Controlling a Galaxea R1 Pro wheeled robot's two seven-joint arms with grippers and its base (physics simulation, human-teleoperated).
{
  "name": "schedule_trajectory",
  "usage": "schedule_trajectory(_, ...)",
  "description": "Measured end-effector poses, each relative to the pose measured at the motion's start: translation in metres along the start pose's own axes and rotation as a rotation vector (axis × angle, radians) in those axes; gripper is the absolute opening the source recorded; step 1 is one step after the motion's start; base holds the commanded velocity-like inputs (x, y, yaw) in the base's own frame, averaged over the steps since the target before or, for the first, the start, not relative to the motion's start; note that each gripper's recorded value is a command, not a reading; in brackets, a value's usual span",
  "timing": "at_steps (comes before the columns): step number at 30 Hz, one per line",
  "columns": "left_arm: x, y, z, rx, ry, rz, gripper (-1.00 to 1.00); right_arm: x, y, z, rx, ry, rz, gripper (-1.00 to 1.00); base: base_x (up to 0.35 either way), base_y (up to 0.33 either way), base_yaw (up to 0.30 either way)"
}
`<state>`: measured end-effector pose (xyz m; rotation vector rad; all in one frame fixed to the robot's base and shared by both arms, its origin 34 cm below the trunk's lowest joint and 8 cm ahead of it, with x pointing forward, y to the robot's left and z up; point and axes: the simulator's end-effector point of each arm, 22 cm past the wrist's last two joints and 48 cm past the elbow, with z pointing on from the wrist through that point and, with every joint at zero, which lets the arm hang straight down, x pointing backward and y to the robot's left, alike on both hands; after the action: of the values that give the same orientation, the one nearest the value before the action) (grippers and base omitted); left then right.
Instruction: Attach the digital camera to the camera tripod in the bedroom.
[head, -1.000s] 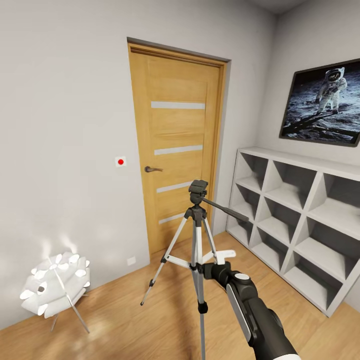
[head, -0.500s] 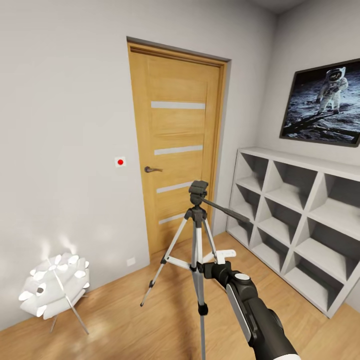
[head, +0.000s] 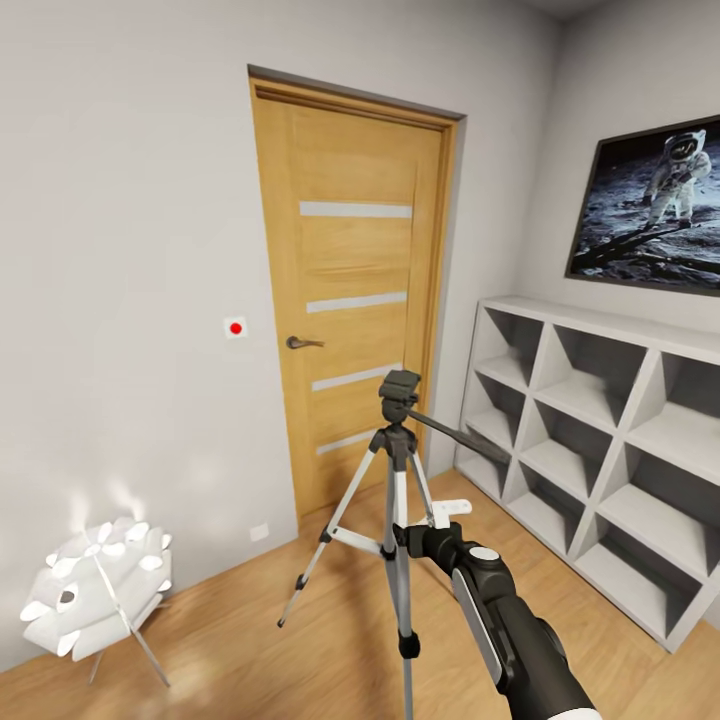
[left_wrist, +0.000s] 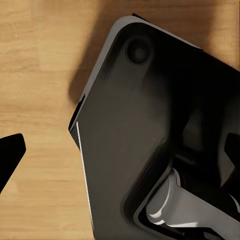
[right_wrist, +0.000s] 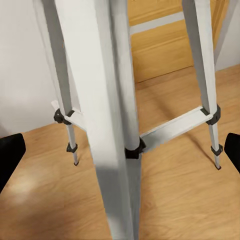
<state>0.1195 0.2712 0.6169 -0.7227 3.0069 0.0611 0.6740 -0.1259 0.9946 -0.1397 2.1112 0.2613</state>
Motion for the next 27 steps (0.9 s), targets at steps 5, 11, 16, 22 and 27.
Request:
schedule_trajectory(5,0.0000,0.0000,0.0000,0.000,0.000,0.000,1.00,0.0002,0.0011,0.0000,-0.004,0.000,0.000,1.00,0.148,0.000,0.000)
schedule_trajectory(11,0.0000,0.0000,0.0000,0.000,0.000,0.000,1.00,0.0000,0.0024,0.0001,-0.008,0.000,-0.001,1.00,0.137,0.000,0.000)
schedule_trajectory(16,0.0000,0.0000,0.0000,0.000,0.000,0.000,1.00,0.0001,0.0026,0.0001,-0.009,0.000,-0.002,1.00,0.119,0.000,0.000)
schedule_trajectory(22,0.0000,0.0001,0.0000,-0.001,0.000,0.000,1.00,0.0002,0.0027,0.0002,-0.009,0.000,-0.002,1.00,0.049,0.000,0.000)
schedule_trajectory(27,-0.0001,0.0002,0.0001,-0.001,0.000,0.000,1.00,0.0002,0.0027,0.0003,-0.010,0.001,-0.002,1.00,0.011,0.000,0.000)
